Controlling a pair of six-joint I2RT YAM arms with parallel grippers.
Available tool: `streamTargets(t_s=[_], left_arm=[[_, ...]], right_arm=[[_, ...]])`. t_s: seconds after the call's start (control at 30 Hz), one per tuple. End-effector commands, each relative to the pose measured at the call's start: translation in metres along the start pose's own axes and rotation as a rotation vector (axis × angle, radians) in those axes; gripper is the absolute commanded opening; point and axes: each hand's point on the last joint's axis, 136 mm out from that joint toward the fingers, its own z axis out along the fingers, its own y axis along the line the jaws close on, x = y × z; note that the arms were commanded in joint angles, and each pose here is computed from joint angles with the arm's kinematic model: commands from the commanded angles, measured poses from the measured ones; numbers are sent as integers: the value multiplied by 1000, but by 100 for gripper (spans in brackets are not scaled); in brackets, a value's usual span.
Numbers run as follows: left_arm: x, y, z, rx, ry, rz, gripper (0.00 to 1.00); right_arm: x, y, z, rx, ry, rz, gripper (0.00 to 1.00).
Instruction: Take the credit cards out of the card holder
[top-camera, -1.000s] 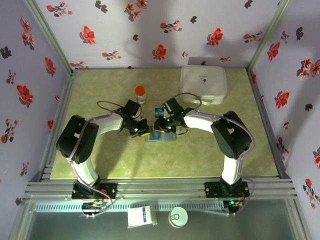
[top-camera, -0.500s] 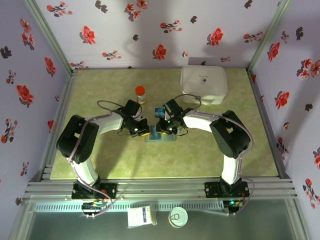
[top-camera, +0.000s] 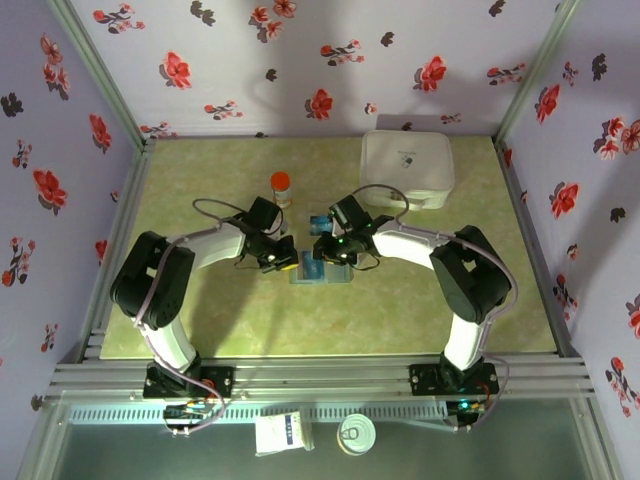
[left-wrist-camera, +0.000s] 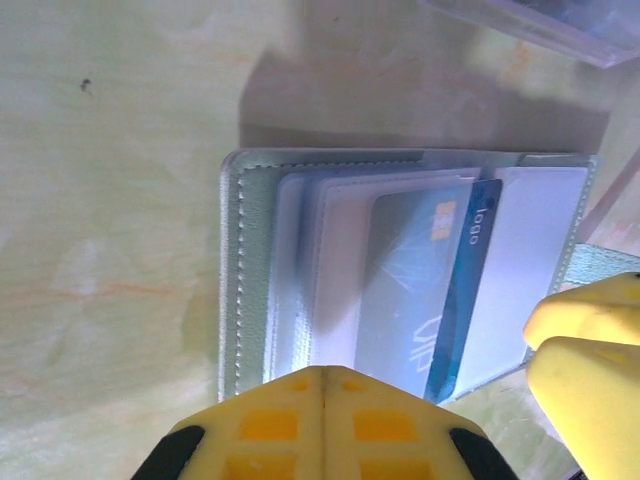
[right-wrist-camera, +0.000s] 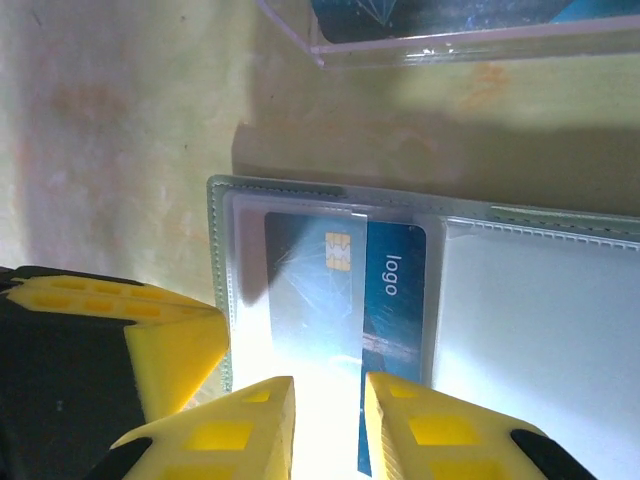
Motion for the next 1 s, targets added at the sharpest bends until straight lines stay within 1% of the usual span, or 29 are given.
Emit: streamTargets(t_s=[0.0,0.2,0.4,0.5,0.83,0.97], left_arm=[[-3,-17,-14,16,-26,35,3],[-1,-24,-6,16,-11,47,1],[1,-11,8,-29,12,42,0],[2,-4,9,-55,13,44,0],[5,6,14,-89,31,39,0],[5,5,14,-91,32,41,0]], right_arm=[[2,0,-1,-45,7,27,26],[1,-5,5,-58,19,45,27],[5,-14,16,-54,48,67,27],[7,-20,18,-40,53,76,27],[7,-24,16,-30,51,73,29],[5,-17,12,-62,42,69,28]])
